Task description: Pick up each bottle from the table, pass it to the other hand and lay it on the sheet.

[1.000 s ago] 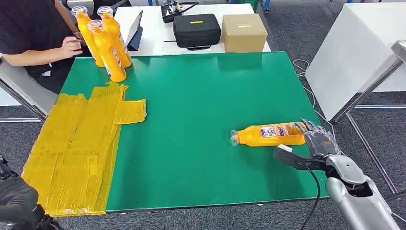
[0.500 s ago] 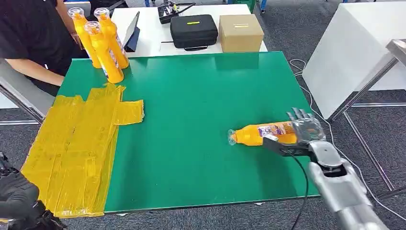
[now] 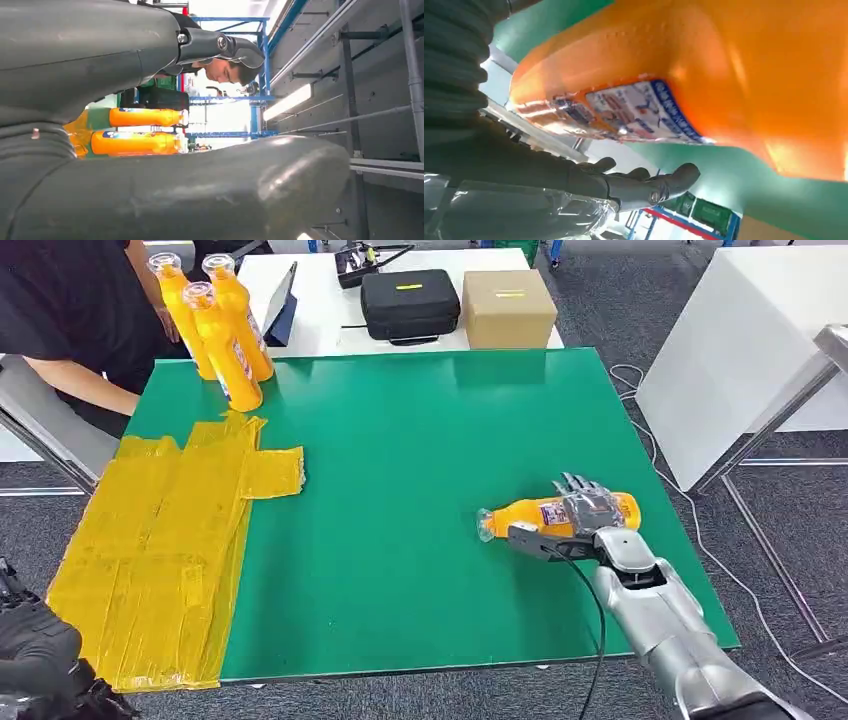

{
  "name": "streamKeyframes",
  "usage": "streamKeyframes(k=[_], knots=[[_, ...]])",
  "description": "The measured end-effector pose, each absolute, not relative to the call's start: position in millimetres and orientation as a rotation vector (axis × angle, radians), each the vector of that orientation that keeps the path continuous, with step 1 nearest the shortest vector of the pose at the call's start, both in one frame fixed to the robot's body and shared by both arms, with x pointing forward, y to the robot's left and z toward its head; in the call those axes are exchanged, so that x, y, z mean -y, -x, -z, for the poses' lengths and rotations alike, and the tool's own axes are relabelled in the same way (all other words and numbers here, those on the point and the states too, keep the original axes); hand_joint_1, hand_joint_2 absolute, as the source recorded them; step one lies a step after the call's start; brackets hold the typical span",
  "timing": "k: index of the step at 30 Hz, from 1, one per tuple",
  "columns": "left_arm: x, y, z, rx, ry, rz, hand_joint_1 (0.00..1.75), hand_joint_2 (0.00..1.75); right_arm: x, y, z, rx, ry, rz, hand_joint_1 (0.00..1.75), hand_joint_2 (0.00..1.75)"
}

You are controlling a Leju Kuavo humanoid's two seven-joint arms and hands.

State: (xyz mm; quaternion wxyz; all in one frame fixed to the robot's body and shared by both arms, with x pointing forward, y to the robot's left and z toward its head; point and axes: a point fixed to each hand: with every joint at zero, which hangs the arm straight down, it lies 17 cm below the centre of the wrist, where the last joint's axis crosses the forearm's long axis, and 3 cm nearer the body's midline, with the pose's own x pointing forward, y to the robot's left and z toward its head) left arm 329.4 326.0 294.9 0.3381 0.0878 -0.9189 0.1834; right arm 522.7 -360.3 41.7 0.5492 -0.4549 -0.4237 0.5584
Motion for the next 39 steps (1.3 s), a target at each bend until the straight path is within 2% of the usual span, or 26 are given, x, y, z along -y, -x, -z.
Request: streamKeyframes(k=[16, 23, 30, 39], knots=[[-326.2, -332.8, -296.0, 2.397, -0.219, -0.485, 0.0, 0.0, 351.7, -527.7, -36.8, 0.98, 1.066, -1.34, 0.0, 1.75], [-331.1, -337.7, -295.6, 2.39, -0.211, -0.532, 0.0, 0.0, 325.2, -528.4, -29.5, 0.966, 1.068, -1.378, 0.0, 1.75], [-337.0, -333.0, -285.4, 2.367, -0.184, -0.539, 0.0, 0.0, 375.0, -540.6, -31.3, 0.81, 1.123, -1.5, 0.0, 1.75], [-341.9, -328.4, -277.4, 2.346, -0.207, -0.533, 0.0, 0.0, 401.1, -541.1, -30.5, 0.742, 1.146, -1.53, 0.0, 1.75]])
